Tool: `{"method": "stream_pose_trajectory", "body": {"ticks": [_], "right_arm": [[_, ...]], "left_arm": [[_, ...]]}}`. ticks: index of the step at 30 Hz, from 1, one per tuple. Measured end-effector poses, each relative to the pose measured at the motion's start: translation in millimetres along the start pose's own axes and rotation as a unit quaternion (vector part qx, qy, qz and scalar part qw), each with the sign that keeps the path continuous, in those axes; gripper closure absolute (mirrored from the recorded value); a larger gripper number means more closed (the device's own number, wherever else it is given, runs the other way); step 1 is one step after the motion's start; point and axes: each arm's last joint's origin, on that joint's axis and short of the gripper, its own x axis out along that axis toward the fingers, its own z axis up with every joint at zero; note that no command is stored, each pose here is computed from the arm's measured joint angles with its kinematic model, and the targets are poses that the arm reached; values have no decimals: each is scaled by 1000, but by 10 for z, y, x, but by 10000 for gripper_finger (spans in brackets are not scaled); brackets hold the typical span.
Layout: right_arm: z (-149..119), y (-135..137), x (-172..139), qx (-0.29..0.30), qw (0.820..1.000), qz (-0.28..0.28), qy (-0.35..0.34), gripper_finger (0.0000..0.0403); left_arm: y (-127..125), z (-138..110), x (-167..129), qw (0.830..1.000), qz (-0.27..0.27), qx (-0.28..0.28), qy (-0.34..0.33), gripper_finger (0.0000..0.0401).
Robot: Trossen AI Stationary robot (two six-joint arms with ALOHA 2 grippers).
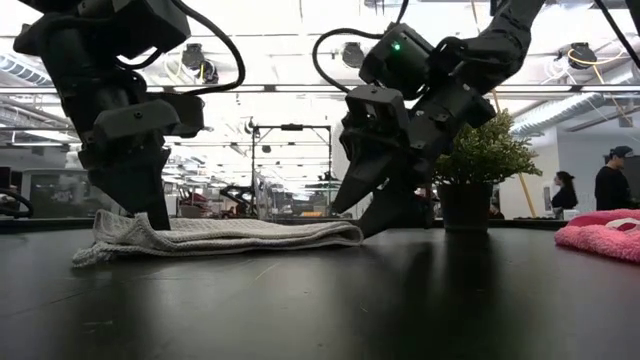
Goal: Fold microfiber towels
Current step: Put the folded gray towel into the transparent bin
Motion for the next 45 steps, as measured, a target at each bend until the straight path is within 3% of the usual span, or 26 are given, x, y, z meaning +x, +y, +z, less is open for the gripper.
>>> {"method": "stream_pose_trajectory", "body": {"ticks": [9,24,30,36,41,45], "right_arm": [[-24,28,10,-5,1000,0,-1,192],[-112,95,36,-15,1000,-7,6,196],[-126,73,35,-21,1000,-19,5,257],[-153,43,36,-18,1000,-19,6,326],[-158,41,36,-17,1000,-18,7,345],[-157,41,36,-17,1000,-18,7,345]], "left_arm": [[-49,85,184,999,-13,-8,-29,366],[34,249,201,999,-34,-22,-36,366],[-5,382,25,997,-47,-31,-48,366],[37,410,-195,999,5,-46,9,366],[68,278,-289,989,37,-112,84,366],[12,141,-353,985,58,-135,88,366]]}}
